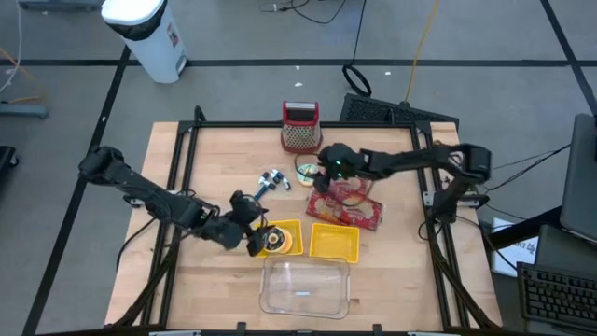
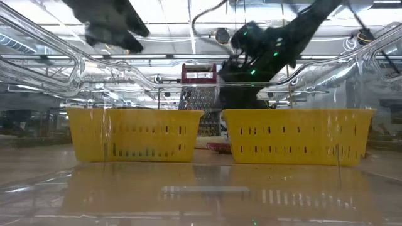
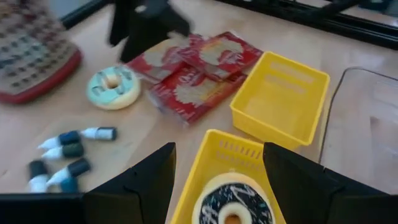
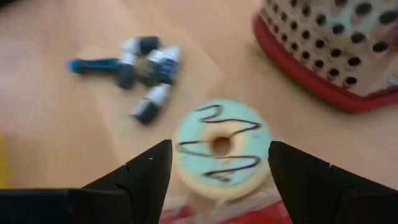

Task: Pick & Place Food Item
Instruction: Put the light blue donut into the left yellow bin

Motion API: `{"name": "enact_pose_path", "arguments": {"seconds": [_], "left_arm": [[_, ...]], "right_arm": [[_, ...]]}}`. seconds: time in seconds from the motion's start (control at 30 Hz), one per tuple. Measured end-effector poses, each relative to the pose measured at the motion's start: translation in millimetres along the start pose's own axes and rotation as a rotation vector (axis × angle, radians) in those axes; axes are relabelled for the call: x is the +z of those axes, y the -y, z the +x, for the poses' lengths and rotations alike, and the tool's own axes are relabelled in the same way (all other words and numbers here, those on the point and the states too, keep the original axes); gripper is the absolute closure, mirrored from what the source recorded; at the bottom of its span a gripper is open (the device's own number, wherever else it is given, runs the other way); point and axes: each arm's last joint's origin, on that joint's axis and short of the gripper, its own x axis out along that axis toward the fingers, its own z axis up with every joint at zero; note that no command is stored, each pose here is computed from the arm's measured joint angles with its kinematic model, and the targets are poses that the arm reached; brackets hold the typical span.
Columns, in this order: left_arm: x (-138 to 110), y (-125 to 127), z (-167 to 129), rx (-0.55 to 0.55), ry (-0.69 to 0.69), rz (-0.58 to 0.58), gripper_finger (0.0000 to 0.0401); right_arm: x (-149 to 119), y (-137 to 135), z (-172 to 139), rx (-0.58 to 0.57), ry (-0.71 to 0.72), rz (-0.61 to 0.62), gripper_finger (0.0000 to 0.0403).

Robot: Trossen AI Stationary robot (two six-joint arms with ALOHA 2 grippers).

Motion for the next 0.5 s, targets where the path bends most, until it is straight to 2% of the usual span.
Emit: {"name": "enact_pose_path", "arguments": {"seconds": [0.17,0.27,0.33,0.5], "left_arm": [[-12,-30,18,-0.130,0.048,-0.052,0.0158],[-29,-52,27,-0.153,0.042,-0.086,0.0158],[-26,-59,25,-0.218,0.119,-0.127,0.0158],[-40,-82,28,-0.216,0.153,-0.171,0.0158]], "right_arm": [[4,9,22,-0.047,-0.074,0.016,0.0149],[4,13,30,-0.060,-0.089,0.023,0.0149],[3,15,31,-0.067,-0.097,0.029,0.0149],[1,18,30,-0.083,-0.126,0.031,0.0149]]}}
